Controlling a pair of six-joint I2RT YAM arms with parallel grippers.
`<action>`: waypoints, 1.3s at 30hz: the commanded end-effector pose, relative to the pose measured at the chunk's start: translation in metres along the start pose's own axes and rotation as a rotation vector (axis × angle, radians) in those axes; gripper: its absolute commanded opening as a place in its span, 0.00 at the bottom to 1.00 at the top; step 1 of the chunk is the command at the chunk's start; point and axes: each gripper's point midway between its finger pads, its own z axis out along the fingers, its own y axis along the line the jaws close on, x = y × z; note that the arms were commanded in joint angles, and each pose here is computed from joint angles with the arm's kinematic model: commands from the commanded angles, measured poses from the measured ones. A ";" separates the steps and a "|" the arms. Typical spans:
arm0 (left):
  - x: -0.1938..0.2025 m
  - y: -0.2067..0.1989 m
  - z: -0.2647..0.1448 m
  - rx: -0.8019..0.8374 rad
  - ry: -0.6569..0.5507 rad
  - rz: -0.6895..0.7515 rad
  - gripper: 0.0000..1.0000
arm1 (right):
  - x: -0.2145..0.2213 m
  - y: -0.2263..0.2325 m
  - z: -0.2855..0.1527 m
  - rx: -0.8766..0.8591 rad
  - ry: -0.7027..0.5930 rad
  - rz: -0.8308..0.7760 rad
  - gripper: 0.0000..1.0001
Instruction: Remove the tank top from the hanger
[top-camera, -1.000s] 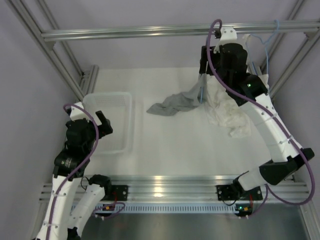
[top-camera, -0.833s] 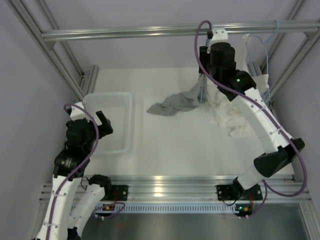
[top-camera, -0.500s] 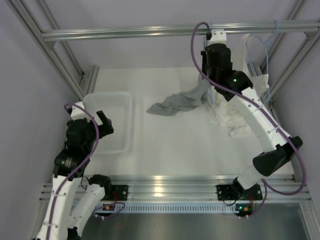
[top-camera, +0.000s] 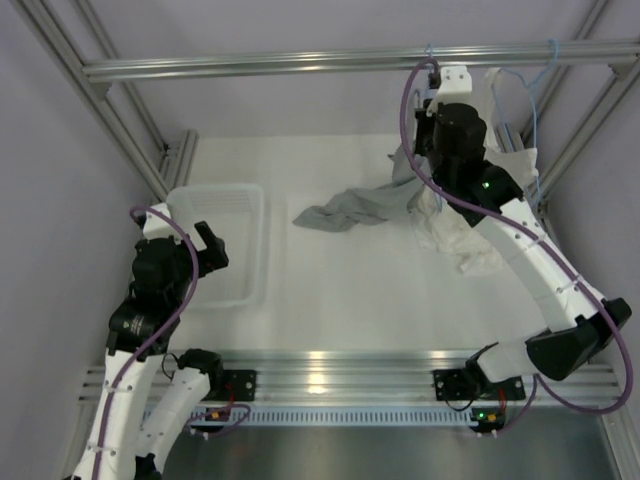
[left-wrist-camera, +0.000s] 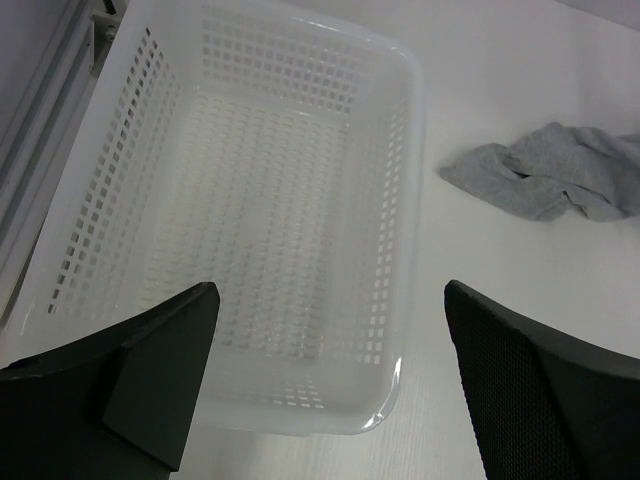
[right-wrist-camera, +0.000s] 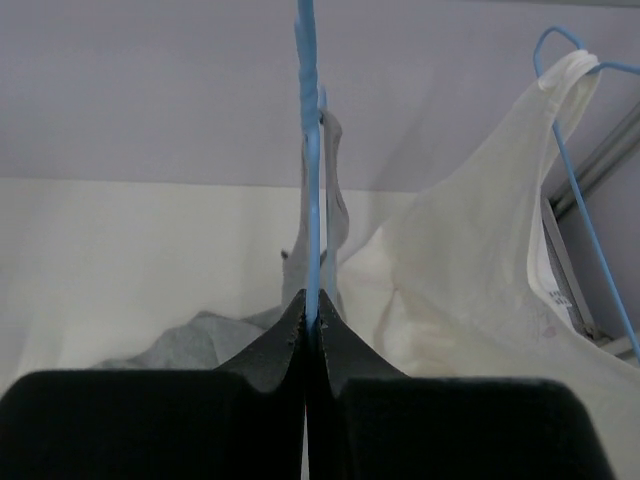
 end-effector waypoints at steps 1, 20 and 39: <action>-0.011 -0.005 0.003 0.023 -0.041 -0.007 0.99 | -0.046 0.001 -0.016 -0.080 -0.190 0.089 0.00; -0.010 -0.007 0.004 0.033 -0.037 -0.005 0.99 | -0.081 -0.014 -0.052 -0.230 -0.422 0.178 0.00; -0.048 -0.140 -0.024 0.682 0.050 -0.198 0.99 | -0.006 -0.006 -0.145 -0.493 -0.305 0.200 0.00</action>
